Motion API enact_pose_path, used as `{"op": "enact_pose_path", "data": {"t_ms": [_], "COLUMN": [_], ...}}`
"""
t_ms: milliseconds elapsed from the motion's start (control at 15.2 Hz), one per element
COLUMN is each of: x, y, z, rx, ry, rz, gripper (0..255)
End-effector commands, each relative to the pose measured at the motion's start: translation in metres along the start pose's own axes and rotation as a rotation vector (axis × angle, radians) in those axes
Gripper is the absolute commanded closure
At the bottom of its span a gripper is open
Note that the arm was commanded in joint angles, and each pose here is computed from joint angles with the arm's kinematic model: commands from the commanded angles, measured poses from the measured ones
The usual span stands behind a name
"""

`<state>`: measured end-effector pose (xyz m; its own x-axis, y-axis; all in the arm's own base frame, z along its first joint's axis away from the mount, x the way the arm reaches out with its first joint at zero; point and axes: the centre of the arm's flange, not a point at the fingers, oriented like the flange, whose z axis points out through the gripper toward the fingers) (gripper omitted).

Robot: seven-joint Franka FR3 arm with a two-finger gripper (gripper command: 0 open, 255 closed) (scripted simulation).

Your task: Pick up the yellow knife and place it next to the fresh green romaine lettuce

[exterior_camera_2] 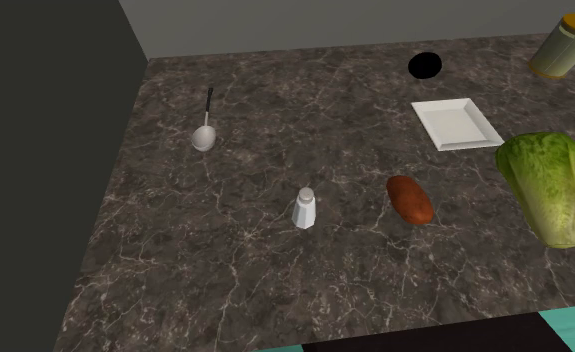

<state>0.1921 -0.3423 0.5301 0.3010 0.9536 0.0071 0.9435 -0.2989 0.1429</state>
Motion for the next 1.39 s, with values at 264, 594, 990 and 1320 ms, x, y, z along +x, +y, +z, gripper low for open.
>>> {"op": "enact_pose_path", "data": {"t_ms": [264,594,990,1320], "x": [-0.077,-0.140,-0.165,-0.165], "y": [-0.023,-0.041,-0.051,-0.055], "z": [-0.006,-0.009,0.010,0.036], "rx": [0.000,0.000,0.000,0.000], "ry": [0.000,0.000,0.000,0.000], "rz": [-0.001,-0.001,-0.001,-0.001], "gripper": [255,255,255,255]}}
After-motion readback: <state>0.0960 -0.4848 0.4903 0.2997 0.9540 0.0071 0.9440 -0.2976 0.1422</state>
